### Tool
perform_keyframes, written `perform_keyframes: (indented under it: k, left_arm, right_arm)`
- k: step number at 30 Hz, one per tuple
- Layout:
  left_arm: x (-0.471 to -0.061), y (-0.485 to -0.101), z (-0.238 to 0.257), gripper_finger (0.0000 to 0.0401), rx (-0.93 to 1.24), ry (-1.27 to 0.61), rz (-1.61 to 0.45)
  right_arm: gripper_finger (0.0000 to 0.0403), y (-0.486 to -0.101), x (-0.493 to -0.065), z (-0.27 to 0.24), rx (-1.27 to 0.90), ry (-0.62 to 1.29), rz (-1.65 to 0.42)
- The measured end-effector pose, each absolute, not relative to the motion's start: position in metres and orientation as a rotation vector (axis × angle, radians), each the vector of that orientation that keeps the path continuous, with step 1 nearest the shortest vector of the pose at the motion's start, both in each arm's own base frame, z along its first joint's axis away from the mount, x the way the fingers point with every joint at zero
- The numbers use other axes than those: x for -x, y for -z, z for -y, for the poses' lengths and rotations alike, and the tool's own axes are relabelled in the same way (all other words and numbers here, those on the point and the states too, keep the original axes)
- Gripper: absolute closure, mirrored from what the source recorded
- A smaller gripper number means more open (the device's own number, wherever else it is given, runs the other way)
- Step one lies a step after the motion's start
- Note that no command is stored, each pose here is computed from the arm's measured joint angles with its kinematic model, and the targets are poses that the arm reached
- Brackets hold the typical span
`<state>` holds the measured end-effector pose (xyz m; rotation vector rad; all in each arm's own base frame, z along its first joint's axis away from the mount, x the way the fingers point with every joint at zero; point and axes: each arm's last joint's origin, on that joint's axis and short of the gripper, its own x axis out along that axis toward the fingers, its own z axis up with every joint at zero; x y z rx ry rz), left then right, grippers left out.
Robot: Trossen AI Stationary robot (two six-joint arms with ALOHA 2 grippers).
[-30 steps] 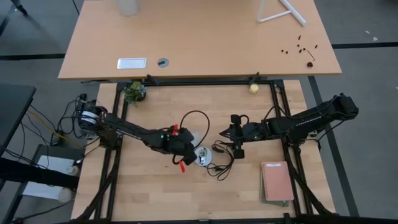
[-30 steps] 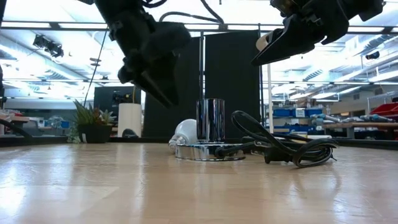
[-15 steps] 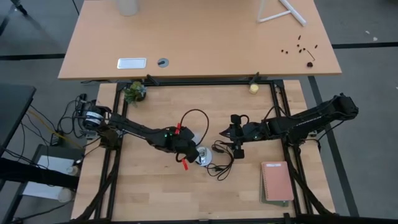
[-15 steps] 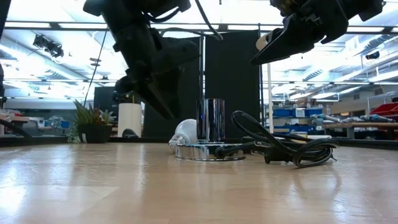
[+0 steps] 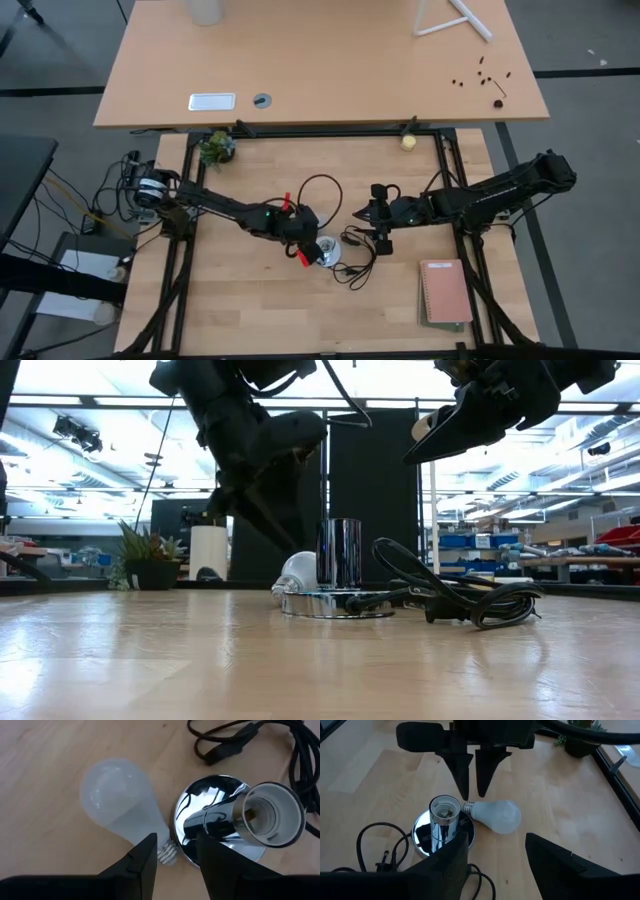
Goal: Screw lightbulb
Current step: Insert the white lightbulb into the silver lamp
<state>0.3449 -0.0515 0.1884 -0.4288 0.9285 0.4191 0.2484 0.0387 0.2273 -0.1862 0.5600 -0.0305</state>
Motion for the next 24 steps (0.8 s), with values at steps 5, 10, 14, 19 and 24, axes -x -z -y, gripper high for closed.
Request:
perform_keyframes:
  k: [5,10,14,19,24]
  left_arm:
    - [-0.344,-0.188,0.052,0.0258,0.356,-0.384,-0.948]
    - [-0.343,-0.187,0.049,0.0241,0.280,-0.351,-0.984]
    - [-0.341,-0.186,0.047,0.0179,0.270,-0.340,-1.016]
    - [-0.340,-0.185,0.042,0.0065,0.276,-0.387,-1.016]
    - [-0.340,-0.181,0.042,0.0006,0.335,-0.474,-1.002]
  right_arm:
    - [0.0196,-0.227,-0.248,-0.039,0.179,0.031,-0.559]
    - [0.0196,-0.227,-0.248,-0.040,0.179,0.027,-0.558]
    - [0.0196,-0.227,-0.248,-0.041,0.181,0.022,-0.558]
    - [0.0196,-0.227,-0.248,-0.041,0.182,0.021,-0.558]
    - [0.0196,-0.227,-0.248,-0.041,0.187,0.020,-0.558]
